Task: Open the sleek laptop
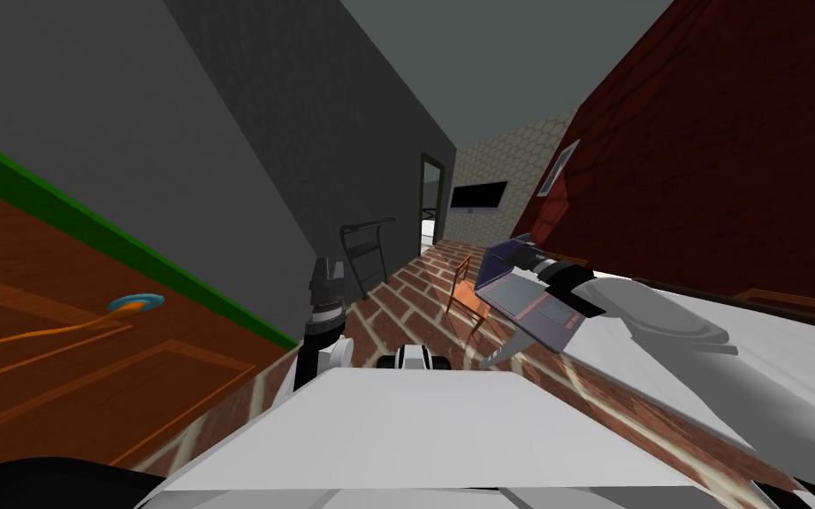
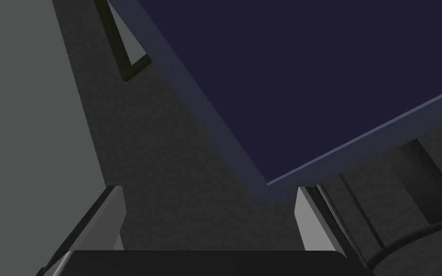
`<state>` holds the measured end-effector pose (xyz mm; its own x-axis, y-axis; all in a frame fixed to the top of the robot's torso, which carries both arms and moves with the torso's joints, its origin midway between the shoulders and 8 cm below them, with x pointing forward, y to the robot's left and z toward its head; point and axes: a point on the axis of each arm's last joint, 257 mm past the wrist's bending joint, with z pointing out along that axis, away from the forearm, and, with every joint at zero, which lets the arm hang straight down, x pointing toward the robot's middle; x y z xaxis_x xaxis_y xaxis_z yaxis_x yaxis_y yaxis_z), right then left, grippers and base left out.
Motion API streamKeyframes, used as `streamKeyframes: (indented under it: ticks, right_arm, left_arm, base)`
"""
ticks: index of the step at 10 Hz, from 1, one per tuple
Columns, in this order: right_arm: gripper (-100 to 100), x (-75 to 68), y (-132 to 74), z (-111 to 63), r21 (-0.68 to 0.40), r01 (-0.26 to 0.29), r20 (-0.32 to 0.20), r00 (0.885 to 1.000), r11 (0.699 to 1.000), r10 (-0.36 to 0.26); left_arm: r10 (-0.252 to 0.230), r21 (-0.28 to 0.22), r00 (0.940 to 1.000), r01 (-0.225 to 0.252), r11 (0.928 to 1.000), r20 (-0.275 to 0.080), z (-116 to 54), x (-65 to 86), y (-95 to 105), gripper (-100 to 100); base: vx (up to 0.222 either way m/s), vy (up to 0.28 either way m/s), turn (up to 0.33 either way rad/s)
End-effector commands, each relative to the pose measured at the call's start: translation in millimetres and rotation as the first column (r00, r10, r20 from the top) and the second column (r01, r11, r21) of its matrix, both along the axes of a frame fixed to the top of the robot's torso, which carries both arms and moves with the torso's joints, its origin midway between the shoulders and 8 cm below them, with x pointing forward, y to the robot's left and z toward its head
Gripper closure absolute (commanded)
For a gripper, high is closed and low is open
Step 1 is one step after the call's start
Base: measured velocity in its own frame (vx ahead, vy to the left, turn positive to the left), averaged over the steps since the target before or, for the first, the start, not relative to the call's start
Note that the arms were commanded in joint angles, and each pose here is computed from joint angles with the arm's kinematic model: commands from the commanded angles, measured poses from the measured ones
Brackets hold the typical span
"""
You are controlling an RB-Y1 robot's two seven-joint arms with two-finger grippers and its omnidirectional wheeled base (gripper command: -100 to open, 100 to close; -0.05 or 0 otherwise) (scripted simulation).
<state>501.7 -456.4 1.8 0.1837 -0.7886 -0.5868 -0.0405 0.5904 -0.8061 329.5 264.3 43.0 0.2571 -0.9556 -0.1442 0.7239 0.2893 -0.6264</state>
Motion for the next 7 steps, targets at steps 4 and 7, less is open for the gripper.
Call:
streamKeyframes:
  ticks: [4, 7]
  right_arm:
    - [-100, -6.0, 49.0, -16.2, -0.114, -0.165, -0.121, 0.981, 0.98, 0.151]
    - [-100, -12.3, 69.6, -27.7, -0.158, -0.241, -0.19, 0.959, 0.957, 0.21]
  left_arm:
    - [0.0, 0.0, 1.0, 0.0, 1.0, 0.0, 0.0, 0.0, 0.0, 0]
    - [0.0, 0.0, 1.0, 0.0, 1.0, 0.0, 0.0, 0.0, 0.0, 0]
  base:
    - [-0.038, -0.081, 0.076]
    - [-0.028, -0.074, 0.064]
